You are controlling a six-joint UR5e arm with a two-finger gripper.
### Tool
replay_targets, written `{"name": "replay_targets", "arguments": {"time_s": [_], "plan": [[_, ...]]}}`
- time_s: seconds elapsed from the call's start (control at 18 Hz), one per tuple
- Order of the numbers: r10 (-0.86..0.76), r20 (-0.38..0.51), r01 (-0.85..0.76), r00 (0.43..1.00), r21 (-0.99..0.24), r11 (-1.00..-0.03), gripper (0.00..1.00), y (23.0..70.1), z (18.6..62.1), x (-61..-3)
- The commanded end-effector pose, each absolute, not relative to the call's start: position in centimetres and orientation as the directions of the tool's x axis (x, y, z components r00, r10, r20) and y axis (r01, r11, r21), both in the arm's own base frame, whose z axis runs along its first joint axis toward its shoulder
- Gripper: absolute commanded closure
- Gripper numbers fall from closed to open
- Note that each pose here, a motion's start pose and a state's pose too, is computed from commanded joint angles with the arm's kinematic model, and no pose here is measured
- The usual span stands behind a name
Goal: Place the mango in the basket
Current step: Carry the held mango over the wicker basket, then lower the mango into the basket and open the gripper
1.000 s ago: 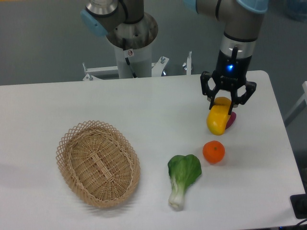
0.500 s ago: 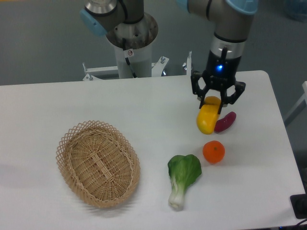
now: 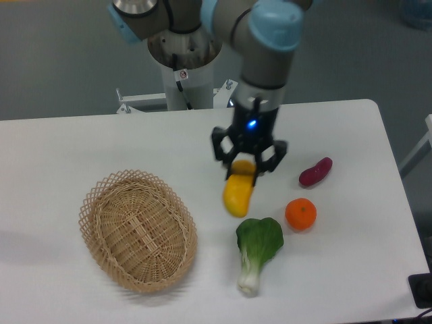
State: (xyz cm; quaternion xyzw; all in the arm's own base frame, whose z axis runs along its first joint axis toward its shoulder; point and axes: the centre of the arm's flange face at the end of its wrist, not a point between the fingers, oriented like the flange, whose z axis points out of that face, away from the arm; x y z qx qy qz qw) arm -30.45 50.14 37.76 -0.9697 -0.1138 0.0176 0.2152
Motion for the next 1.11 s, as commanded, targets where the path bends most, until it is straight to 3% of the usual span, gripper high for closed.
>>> {"name": "replay_targets", "arguments": {"time_s": [0.17, 0.5, 1.11], "plan": [[0.238, -0.051, 0.206, 0.97, -0.35, -0.914, 0.62, 54.2, 34.4, -27.1], [0.231, -0.03, 0.21, 0.972, -0.319, -0.924, 0.61, 58.7, 30.9, -23.0], [0.149, -0.01, 0.142, 0.989, -0.259, -0.956, 0.6, 60.2, 27.0, -19.0]]}}
